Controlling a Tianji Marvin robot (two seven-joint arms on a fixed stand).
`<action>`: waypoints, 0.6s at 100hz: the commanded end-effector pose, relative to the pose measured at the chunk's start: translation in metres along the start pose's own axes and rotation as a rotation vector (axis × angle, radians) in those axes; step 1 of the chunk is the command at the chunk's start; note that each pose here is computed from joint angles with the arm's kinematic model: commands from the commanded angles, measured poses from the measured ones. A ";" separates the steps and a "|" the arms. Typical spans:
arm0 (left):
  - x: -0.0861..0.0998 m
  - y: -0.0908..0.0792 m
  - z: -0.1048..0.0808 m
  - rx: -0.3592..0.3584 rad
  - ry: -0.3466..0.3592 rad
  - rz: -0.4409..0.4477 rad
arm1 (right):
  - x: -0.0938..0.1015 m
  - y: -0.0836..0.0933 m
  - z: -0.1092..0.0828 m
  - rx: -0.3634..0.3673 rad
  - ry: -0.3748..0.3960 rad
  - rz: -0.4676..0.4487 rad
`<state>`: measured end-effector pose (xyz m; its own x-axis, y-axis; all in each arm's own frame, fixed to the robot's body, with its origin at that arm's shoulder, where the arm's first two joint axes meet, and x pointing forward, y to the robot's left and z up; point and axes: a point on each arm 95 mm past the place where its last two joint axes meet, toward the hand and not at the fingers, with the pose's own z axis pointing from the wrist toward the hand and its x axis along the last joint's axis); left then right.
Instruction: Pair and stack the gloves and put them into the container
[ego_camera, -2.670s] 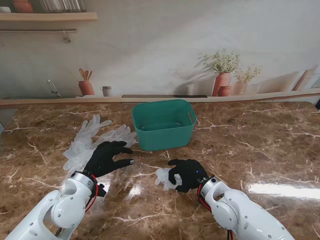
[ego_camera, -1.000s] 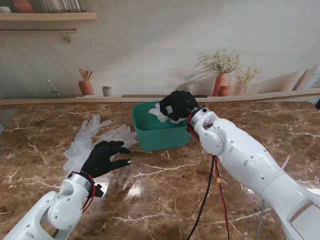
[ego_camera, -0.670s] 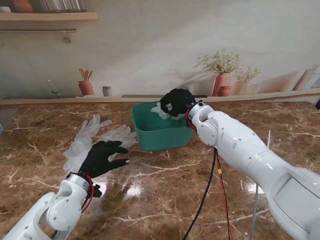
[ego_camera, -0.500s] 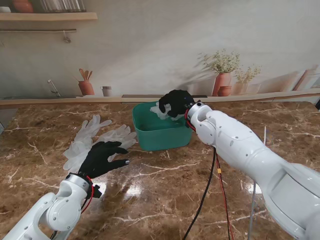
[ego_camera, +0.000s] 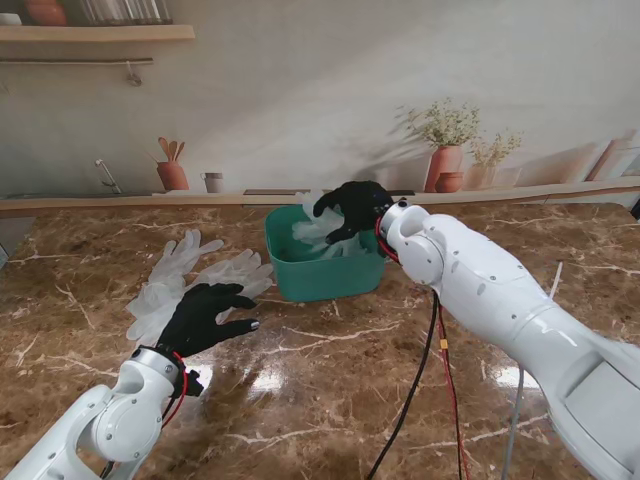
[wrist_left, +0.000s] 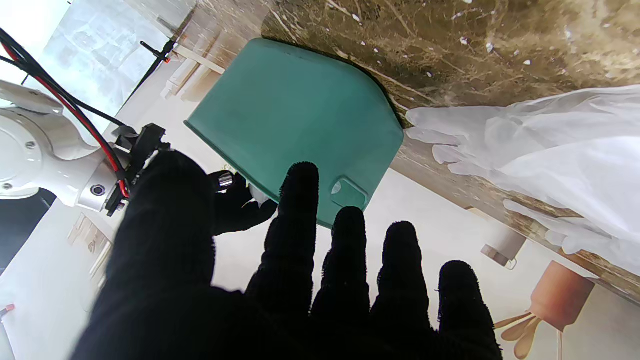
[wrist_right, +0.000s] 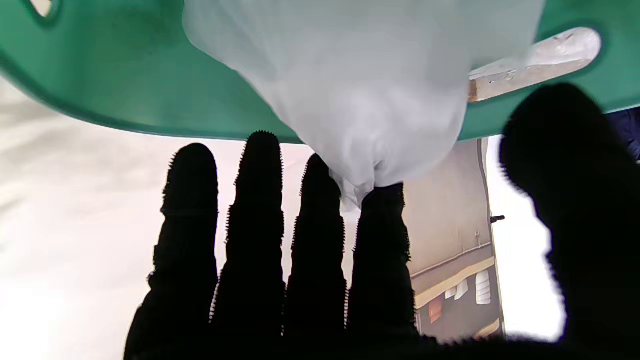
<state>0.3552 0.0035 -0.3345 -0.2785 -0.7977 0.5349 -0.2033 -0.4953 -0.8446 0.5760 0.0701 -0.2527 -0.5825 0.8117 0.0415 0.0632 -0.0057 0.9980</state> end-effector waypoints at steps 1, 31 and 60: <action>0.001 0.001 0.000 -0.007 0.002 0.004 | -0.006 -0.001 -0.006 0.018 -0.011 -0.001; 0.002 0.000 0.002 -0.010 0.009 0.007 | -0.006 0.006 -0.014 0.017 -0.011 -0.004; 0.003 -0.001 0.003 -0.012 0.014 0.005 | -0.005 0.011 -0.025 0.100 -0.029 0.054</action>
<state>0.3583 0.0026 -0.3319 -0.2886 -0.7977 0.5294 -0.2085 -0.4873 -0.8480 0.5596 0.0574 -0.2376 -0.5735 0.8159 0.0734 0.1556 0.0206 0.9876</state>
